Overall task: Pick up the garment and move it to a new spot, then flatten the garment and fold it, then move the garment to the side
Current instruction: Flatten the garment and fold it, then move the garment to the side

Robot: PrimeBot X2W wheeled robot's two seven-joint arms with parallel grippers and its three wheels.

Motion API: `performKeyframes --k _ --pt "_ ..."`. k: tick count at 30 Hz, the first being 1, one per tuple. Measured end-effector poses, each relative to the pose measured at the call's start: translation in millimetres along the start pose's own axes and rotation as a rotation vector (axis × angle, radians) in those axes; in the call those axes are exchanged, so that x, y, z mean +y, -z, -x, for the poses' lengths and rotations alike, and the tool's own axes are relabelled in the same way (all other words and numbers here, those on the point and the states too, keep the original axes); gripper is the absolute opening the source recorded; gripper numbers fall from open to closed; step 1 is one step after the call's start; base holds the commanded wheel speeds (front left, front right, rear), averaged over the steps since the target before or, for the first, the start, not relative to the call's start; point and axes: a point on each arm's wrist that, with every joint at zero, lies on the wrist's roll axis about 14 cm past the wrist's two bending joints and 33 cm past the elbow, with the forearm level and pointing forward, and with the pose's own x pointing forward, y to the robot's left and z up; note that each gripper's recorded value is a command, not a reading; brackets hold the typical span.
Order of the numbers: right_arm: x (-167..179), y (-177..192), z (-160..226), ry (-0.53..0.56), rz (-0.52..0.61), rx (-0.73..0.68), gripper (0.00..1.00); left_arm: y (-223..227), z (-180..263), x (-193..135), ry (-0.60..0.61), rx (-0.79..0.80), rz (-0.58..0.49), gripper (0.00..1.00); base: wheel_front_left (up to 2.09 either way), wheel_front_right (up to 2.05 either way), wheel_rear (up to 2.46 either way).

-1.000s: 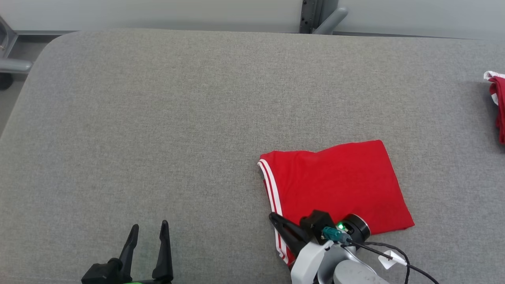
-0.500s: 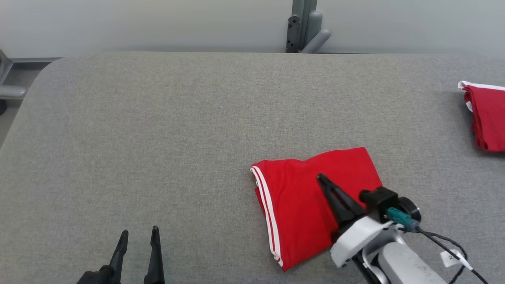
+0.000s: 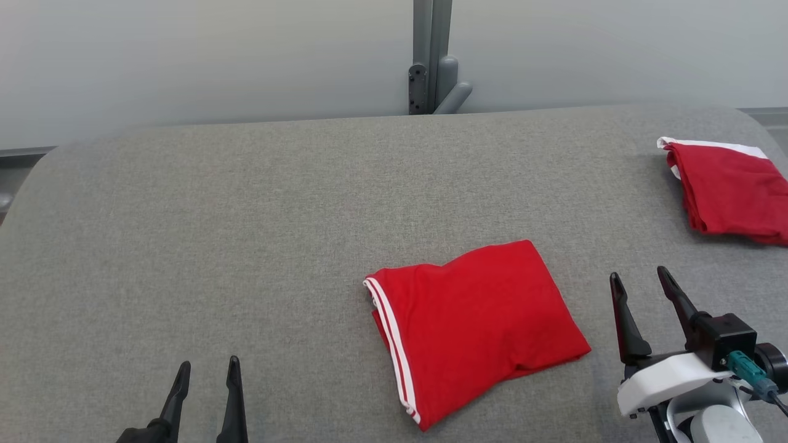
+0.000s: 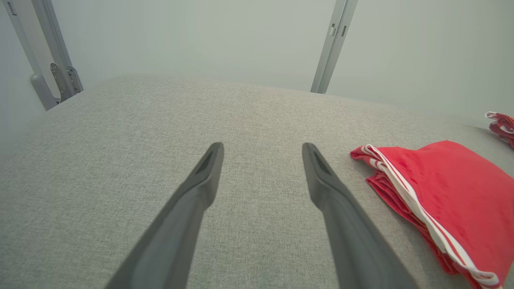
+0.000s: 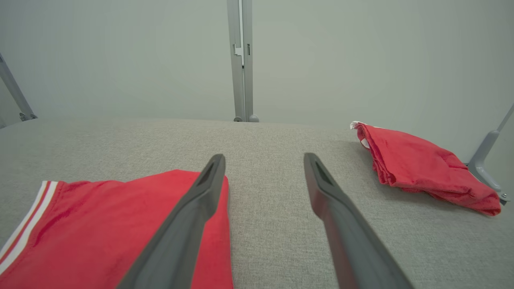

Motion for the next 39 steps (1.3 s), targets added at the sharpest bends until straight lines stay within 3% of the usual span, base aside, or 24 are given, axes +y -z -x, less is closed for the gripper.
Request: performKeyframes --k 12,24,29,34,39 --pt "-9.0 23.2 26.1 0.073 -0.023 0.071 1.00 -7.0 -1.1 -9.3 0.048 -0.024 -0.002 1.00 0.00 0.00 0.00" --pt "0.2 27.3 13.0 0.050 -0.100 0.102 1.00 -3.9 -1.1 -10.1 0.054 -0.014 0.004 1.00 0.00 0.00 0.00" --pt "11.8 31.0 -15.8 -0.027 -0.150 0.262 1.00 0.9 -2.1 -10.2 0.053 0.002 0.012 1.00 0.00 0.00 0.00" --pt "27.5 53.2 -28.3 -0.104 -0.131 0.433 1.00 6.5 -3.7 -11.1 0.050 0.021 0.029 1.00 0.00 0.00 0.00" --pt "30.5 76.9 -36.2 -0.111 -0.154 0.529 1.00 7.4 -7.8 -11.1 0.046 0.024 0.037 1.00 0.00 0.00 0.00"
